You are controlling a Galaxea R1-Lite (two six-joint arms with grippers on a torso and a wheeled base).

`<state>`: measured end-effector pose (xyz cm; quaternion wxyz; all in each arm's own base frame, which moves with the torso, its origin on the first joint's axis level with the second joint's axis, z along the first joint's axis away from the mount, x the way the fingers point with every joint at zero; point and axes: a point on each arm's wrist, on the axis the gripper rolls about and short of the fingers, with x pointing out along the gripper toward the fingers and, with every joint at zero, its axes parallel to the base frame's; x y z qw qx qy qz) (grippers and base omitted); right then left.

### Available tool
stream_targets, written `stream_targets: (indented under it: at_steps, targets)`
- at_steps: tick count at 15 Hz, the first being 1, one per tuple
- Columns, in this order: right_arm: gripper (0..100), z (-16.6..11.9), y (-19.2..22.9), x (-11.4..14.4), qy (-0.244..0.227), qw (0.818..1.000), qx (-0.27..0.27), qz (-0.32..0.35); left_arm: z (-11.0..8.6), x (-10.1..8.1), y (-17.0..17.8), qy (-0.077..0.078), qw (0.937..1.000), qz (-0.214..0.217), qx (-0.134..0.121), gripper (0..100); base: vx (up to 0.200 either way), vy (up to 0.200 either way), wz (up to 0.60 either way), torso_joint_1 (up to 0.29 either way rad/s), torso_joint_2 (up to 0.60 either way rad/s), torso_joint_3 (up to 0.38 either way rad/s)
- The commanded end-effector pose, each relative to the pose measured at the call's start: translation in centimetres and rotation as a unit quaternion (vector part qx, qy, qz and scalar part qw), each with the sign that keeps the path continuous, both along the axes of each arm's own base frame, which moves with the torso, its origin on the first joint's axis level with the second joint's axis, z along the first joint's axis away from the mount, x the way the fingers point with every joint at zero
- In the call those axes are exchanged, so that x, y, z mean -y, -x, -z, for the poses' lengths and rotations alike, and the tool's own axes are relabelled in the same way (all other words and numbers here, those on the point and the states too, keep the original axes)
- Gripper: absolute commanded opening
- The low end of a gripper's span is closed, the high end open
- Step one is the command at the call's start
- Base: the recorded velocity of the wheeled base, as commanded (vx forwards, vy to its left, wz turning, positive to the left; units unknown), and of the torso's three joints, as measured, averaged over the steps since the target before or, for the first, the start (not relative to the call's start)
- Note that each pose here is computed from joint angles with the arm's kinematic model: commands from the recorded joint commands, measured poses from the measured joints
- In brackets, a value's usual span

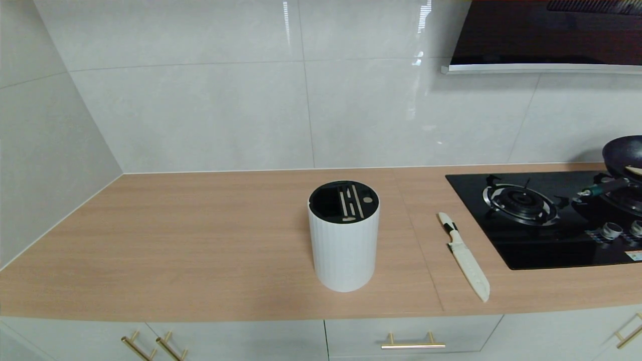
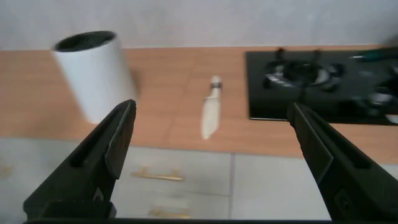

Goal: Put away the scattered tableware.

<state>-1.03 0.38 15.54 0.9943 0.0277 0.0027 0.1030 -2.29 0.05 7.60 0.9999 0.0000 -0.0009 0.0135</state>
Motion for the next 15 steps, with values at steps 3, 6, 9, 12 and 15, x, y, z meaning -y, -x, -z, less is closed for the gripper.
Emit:
stream_targets:
  at_steps: [3,6,9,12,15]
  targets:
    - [100,-5.0,-11.9,-1.8,-0.001,0.98,-0.174,-0.095,0.0,0.0,0.0,0.0,1.0,0.0,-0.001,100,0.0,0.0,0.0,0.0,0.0,0.0]
    - [100,-3.8,-17.9,-3.7,0.0,0.97,-0.218,-0.106,0.0,0.0,0.0,0.0,1.0,0.0,-0.001,100,0.0,0.0,0.0,0.0,0.0,0.0]
    - [100,-0.6,-25.0,-5.1,0.013,0.977,-0.208,-0.053,0.0,0.0,0.0,0.0,1.0,0.0,-0.001,100,0.0,0.0,0.0,0.0,0.0,0.0]
    - [100,1.9,-28.2,-5.7,0.022,0.975,-0.219,-0.025,0.0,0.0,0.0,0.0,1.0,0.0,-0.001,100,0.0,0.0,0.0,0.0,0.0,0.0]
    - [100,4.2,-32.1,-6.3,0.046,0.972,-0.228,0.014,0.0,0.0,0.0,0.0,1.0,0.0,-0.001,100,0.0,0.0,0.0,0.0,0.0,0.0]
